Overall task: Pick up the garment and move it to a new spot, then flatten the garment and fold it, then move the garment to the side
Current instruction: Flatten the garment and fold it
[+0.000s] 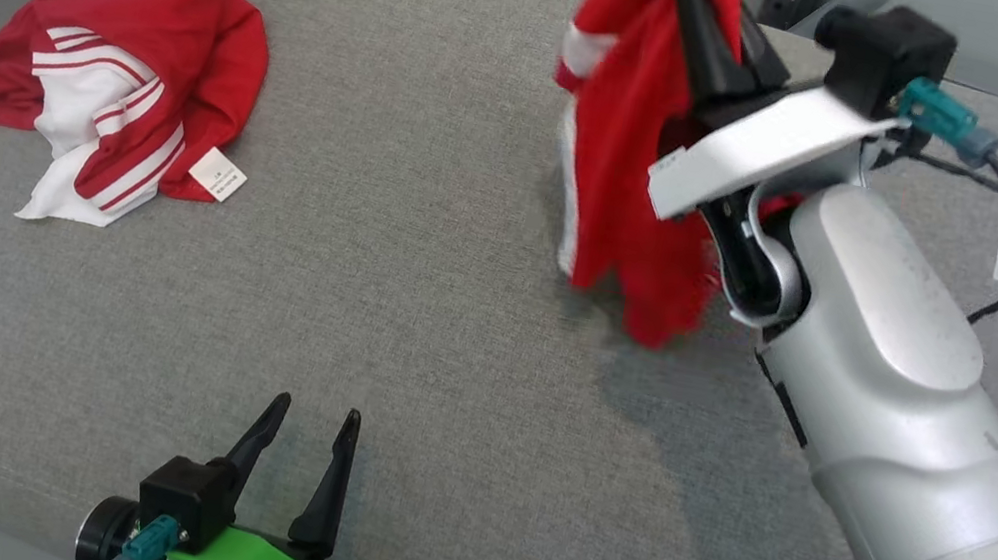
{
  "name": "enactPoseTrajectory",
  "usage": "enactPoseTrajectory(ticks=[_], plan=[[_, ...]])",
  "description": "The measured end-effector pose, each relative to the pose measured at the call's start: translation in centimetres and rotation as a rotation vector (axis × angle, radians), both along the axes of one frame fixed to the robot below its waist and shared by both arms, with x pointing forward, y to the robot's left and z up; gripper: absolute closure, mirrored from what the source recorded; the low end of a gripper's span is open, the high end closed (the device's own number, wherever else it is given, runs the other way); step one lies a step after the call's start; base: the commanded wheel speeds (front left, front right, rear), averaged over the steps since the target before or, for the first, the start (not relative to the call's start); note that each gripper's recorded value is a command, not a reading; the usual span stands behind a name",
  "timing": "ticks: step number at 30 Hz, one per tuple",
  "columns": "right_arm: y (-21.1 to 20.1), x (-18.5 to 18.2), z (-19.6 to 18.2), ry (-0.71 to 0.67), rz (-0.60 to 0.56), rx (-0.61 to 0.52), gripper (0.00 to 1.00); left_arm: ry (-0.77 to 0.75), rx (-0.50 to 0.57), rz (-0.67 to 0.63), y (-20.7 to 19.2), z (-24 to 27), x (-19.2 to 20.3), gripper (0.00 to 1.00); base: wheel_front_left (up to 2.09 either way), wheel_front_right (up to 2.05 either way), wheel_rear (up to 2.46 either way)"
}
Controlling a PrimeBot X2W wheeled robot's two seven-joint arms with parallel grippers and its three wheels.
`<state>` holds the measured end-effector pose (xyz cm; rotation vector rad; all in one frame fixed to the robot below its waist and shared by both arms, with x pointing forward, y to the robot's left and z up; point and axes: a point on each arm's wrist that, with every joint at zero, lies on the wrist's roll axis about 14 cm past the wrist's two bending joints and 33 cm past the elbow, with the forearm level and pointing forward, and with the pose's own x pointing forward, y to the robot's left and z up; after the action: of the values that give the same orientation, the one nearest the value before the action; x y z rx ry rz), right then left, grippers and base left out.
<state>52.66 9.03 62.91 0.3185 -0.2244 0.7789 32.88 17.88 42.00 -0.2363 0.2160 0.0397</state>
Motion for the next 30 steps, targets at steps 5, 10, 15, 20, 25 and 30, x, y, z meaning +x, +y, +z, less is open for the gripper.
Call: enactPoseTrajectory(ticks=[5, 10, 15, 20, 25, 30], plan=[[-0.6, -1.5, 7.4, -0.122, 0.012, 0.183, 1.00, -0.013, 0.008, 0.001, 0.2, 0.4, -0.6, 0.00, 0.00, 0.00, 0.00], [-4.3, -0.7, -0.8, 0.049, -0.102, 0.087, 1.00, -0.011, 0.009, 0.009, 0.4, 0.3, -1.3, 0.00, 0.00, 0.00, 0.00], [-12.2, -1.5, -12.8, 0.293, -0.287, -0.099, 1.00, 0.001, 0.006, -0.022, -0.3, -0.1, -1.2, 0.00, 0.00, 0.00, 0.00], [-18.7, -4.4, -19.9, 0.473, -0.436, -0.175, 0.00, 0.003, 0.012, -0.062, -1.2, -0.3, -0.6, 0.00, 0.00, 0.00, 0.00], [-21.9, -5.4, -19.4, 0.462, -0.540, -0.130, 0.00, -0.013, 0.020, -0.092, -1.8, 0.1, 0.4, 0.00, 0.00, 0.00, 0.00], [-23.3, -6.5, -15.8, 0.353, -0.594, -0.073, 0.00, -0.035, 0.017, -0.119, -2.5, 0.6, 0.8, 0.00, 0.00, 0.00, 0.00]])
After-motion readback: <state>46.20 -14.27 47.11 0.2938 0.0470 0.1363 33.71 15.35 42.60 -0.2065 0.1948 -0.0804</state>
